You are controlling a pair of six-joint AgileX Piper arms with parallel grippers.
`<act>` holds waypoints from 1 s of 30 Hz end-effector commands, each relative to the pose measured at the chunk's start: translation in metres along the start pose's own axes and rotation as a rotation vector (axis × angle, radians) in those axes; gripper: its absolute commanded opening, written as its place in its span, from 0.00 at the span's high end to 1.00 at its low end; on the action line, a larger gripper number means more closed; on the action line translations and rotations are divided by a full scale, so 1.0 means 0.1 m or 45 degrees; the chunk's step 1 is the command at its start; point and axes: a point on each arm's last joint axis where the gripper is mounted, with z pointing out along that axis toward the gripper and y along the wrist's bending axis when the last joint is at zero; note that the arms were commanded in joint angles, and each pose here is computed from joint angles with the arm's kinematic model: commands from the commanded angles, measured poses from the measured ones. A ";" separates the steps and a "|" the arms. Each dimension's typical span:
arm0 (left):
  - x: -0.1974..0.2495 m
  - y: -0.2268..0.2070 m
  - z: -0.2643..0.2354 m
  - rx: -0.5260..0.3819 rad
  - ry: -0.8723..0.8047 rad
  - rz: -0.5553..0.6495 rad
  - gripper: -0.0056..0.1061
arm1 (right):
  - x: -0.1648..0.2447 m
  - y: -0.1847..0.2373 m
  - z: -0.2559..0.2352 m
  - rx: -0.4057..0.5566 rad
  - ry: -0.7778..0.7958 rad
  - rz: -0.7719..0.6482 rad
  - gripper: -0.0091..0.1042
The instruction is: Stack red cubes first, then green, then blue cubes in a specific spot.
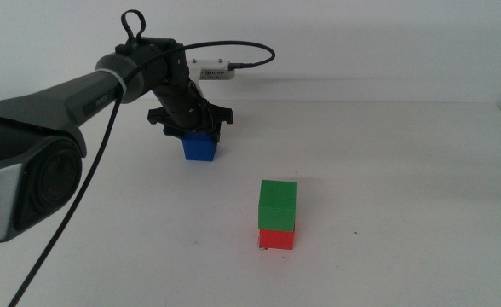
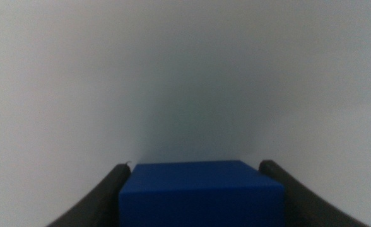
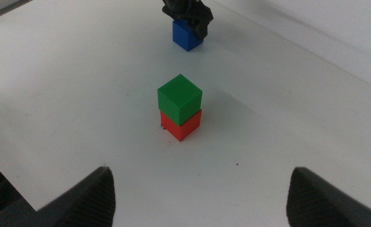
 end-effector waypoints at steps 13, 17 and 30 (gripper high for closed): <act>0.77 -0.90 -1.89 -0.164 -0.187 -0.109 0.97 | 0.00 0.00 0.00 0.000 -0.010 -0.012 0.10; 1.04 -1.28 -2.10 -0.098 -0.195 -0.083 0.97 | 0.00 0.00 0.00 0.000 -0.010 -0.012 0.10; 1.20 -1.63 -1.81 -0.023 -0.107 -0.007 0.97 | 0.00 0.00 0.00 0.000 -0.010 -0.012 0.10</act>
